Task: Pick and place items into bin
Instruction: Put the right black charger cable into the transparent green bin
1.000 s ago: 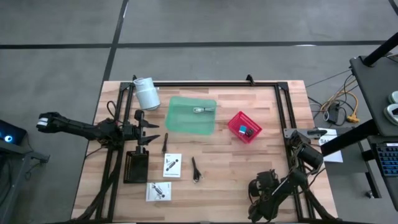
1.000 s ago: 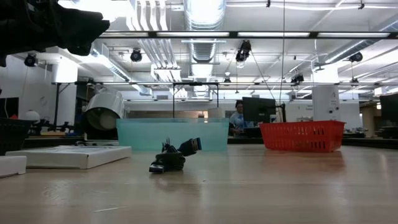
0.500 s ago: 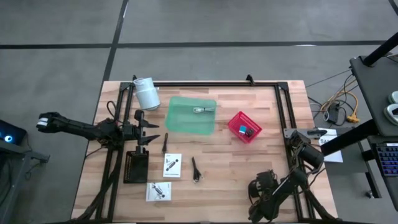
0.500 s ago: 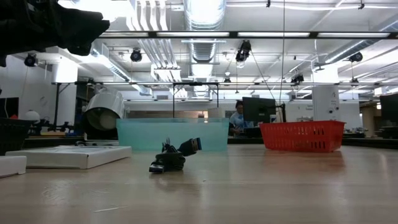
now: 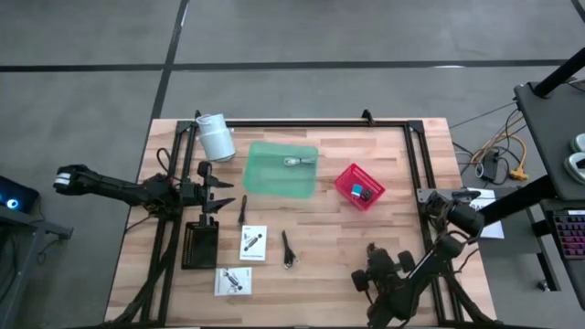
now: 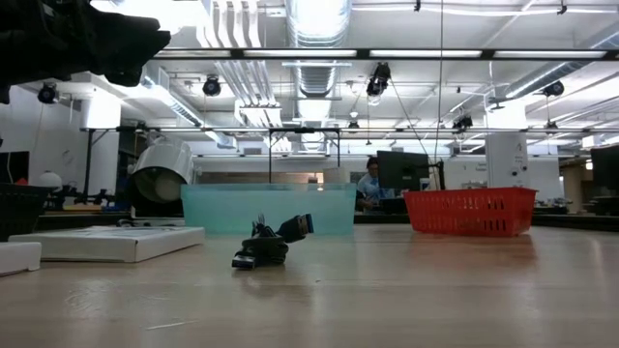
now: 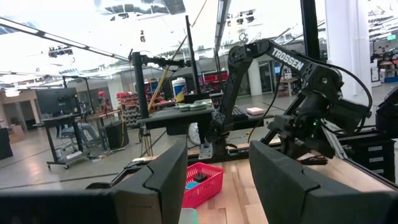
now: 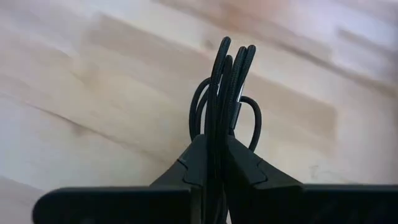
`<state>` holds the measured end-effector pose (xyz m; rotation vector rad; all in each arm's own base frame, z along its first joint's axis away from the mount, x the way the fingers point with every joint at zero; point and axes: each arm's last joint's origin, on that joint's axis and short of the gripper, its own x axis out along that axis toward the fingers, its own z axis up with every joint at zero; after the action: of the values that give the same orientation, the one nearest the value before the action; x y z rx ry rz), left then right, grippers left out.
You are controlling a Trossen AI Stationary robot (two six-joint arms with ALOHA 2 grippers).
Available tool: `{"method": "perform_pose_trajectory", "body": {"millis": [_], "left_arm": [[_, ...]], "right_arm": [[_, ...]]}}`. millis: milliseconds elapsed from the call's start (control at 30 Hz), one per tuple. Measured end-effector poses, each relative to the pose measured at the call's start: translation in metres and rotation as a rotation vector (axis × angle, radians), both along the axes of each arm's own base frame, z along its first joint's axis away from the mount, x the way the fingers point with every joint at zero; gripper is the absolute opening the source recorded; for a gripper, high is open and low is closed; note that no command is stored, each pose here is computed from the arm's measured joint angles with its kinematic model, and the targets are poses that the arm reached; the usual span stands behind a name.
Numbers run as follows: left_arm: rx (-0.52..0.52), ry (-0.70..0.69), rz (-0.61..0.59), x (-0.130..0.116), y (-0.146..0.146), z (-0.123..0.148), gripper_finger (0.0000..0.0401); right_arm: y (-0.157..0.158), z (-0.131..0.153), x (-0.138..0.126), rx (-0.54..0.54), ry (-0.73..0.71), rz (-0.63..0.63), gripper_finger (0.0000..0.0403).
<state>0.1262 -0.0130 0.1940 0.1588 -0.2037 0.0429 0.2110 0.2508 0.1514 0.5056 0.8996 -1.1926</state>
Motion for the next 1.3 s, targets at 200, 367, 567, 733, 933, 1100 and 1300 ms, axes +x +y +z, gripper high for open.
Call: {"method": "perform_pose_trajectory", "body": {"millis": [200, 367, 567, 733, 933, 1100, 1300], "left_arm": [[0.000, 0.001, 0.000, 0.000, 0.000, 0.000, 0.0157], [0.000, 0.001, 0.000, 0.000, 0.000, 0.000, 0.0157], [-0.001, 0.001, -0.001, 0.000, 0.000, 0.000, 0.0157], [-0.002, 0.001, 0.000, 0.000, 0.000, 0.000, 0.0157], [-0.003, 0.002, -0.001, 0.000, 0.000, 0.000, 0.0157], [-0.004, 0.005, -0.001, 0.000, 0.000, -0.001, 0.0157], [-0.004, 0.005, -0.001, 0.000, 0.000, -0.001, 0.0157]], "right_arm": [[-0.003, 0.002, 0.007, -0.082, -0.100, 0.088, 0.0020], [-0.004, 0.002, 0.017, -0.110, -0.151, 0.176, 0.0020], [-0.009, 0.004, 0.033, -0.128, -0.186, 0.262, 0.0020], [-0.011, 0.012, 0.045, -0.186, -0.241, 0.366, 0.0020], [-0.017, 0.032, 0.053, -0.260, -0.294, 0.457, 0.0020], [-0.022, 0.044, 0.063, -0.321, -0.272, 0.552, 0.0020], [-0.037, 0.055, 0.081, -0.321, -0.204, 0.645, 0.0020]]}}
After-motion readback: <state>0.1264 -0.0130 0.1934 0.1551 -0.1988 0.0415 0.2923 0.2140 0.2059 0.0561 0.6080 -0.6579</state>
